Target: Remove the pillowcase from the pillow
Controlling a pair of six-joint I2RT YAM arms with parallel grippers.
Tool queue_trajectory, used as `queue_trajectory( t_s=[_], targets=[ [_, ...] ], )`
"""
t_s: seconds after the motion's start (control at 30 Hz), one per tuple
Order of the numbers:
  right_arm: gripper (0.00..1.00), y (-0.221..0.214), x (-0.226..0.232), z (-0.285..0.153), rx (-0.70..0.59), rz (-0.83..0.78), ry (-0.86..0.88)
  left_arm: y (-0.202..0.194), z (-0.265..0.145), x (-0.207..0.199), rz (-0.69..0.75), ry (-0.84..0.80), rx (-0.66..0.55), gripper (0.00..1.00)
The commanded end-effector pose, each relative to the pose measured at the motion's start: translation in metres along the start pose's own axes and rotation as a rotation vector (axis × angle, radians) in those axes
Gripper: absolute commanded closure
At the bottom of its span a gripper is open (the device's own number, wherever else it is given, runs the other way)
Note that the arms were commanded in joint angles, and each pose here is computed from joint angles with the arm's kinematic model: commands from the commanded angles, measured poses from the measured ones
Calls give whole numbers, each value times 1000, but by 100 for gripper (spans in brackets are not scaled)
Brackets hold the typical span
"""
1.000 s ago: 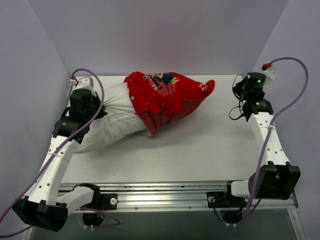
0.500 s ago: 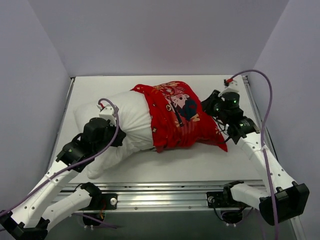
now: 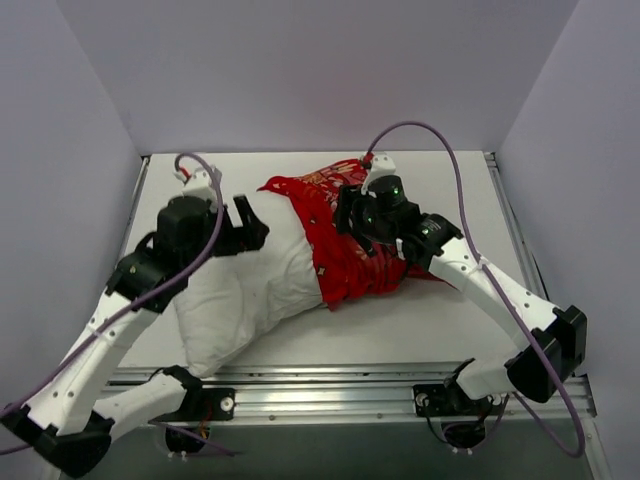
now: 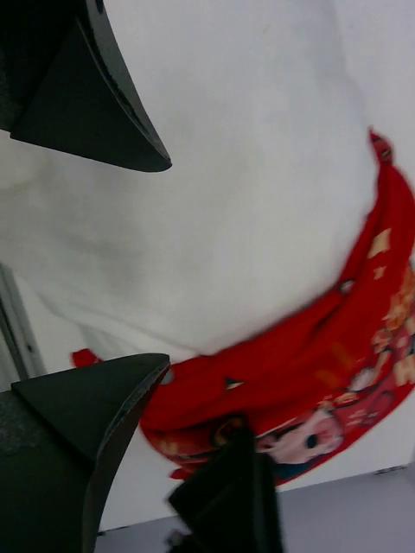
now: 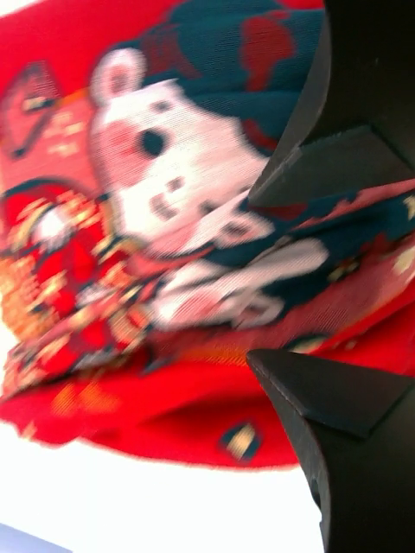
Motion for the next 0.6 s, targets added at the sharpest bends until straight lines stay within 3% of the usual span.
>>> queue_trajectory(
  t_s=[0.0,0.2,0.3,0.4,0.47,0.5,0.57],
  targets=[
    [35,28,9,0,-68,-94,-23,48,35,25,-136,115,-57,6],
    [19,46,22,13,-101,-153,-5,55,136,48,-238,133,89,6],
    [11,60,31,23,-114,-194,11,17,183,54,-285,118,248,6],
    [7,60,37,41,-95,-230,20,-13,196,57,-311,106,317,7],
    [5,72,45,48,-115,-235,37,-36,198,60,-318,107,342,21],
    [4,75,50,59,-109,-242,48,-40,197,58,-320,98,336,38],
    [4,66,53,83,-64,-250,40,-62,194,62,-321,114,365,55]
  ],
)
Point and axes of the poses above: each gripper's point midway between its finger pads, its own z axis out along the fingers, its own x axis along the line the jaws close on, y = z × x, the point moved 4 cm from there along -z, back along the fingers, and after that the axes turned 2 degrees about z, right-handed, at the moved point
